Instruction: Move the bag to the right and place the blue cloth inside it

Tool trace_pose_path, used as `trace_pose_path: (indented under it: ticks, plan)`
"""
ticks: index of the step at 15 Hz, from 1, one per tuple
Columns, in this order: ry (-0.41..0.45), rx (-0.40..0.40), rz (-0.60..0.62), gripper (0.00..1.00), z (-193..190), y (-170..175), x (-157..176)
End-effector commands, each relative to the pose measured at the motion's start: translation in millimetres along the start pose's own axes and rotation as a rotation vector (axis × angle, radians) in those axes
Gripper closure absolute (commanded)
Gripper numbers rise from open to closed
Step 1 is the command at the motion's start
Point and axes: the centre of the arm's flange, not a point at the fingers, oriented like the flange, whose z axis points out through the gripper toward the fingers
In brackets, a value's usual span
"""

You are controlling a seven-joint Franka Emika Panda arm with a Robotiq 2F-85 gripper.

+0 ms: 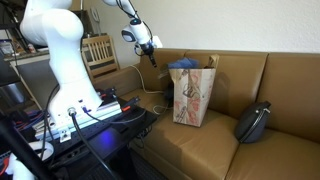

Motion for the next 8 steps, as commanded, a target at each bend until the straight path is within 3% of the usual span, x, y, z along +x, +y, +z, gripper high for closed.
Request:
trace_pose_path:
  ticks: [1,5,8]
  plan:
    - [0.09,-0.006,-0.072,0.0,46,-2,-9]
    - [0.257,0.014,-0.255,0.0,88,-11,3]
    - [0.341,0.116,-0.417,0.0,117,-20,8]
